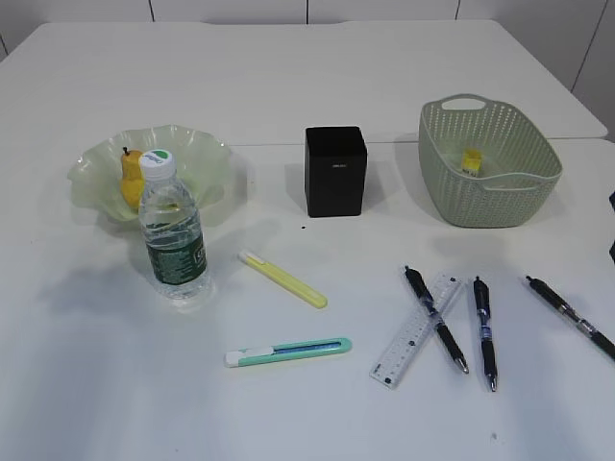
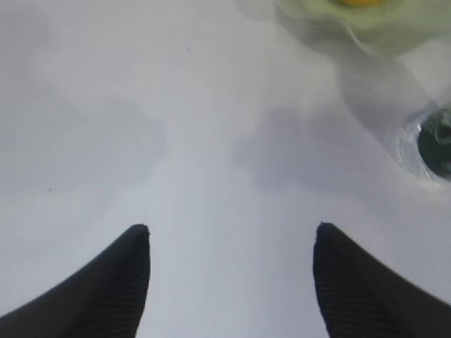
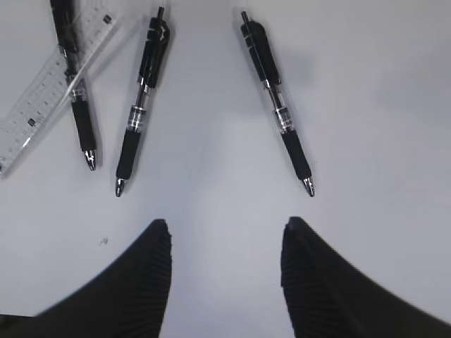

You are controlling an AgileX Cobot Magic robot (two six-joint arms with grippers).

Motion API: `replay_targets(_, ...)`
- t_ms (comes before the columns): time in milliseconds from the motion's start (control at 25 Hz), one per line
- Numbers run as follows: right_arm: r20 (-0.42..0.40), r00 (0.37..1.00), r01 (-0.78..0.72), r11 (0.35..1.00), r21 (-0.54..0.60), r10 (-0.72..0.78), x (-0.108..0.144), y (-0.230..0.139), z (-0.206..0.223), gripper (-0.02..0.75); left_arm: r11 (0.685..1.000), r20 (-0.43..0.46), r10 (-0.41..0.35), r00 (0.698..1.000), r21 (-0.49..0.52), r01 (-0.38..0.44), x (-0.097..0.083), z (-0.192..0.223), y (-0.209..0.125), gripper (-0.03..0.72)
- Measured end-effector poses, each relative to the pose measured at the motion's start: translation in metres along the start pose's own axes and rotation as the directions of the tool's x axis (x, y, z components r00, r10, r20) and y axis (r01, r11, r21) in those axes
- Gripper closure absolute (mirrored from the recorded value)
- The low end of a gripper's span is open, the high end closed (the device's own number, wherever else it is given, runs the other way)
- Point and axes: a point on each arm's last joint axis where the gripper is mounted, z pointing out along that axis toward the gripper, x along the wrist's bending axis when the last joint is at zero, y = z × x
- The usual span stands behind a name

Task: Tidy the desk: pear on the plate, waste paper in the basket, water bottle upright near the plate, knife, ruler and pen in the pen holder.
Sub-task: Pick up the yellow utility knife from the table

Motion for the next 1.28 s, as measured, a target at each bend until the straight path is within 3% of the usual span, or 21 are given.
replay_targets(160,-0.010,0.999,0.038,0.999,-0.035,-0.039,0.010,0.008,-0.009,0.360,0.992,0.076,0.014,0.997,0.121,-0.023,-0.007,-0.005,-0.008,0.178)
replay_targets(280,-0.022,0.994,0.102,0.993,-0.061,-0.104,0.027,0.014,-0.016,0.360,0.987,0.088,0.013,0.996,0.156,-0.027,-0.008,-0.007,-0.011,0.178)
replay_targets(560,-0.055,0.969,0.239,0.970,-0.050,-0.242,0.079,0.048,-0.012,0.360,0.986,0.099,0.008,0.995,0.163,-0.024,-0.009,-0.007,-0.012,0.178)
replay_targets(800,-0.019,0.928,0.373,0.928,-0.007,-0.373,0.134,0.091,0.004,0.360,0.986,0.105,0.001,0.994,0.164,-0.018,-0.010,-0.007,-0.012,0.179)
replay_targets(1000,-0.008,0.893,0.449,0.891,-0.058,-0.450,0.181,0.126,0.023,0.360,0.987,0.114,-0.010,0.993,0.162,-0.009,-0.011,-0.007,-0.011,0.181)
replay_targets(1280,-0.024,0.883,0.466,0.882,-0.069,-0.469,0.209,0.146,0.050,0.360,0.986,0.133,-0.034,0.991,0.164,0.011,-0.013,-0.007,-0.011,0.186)
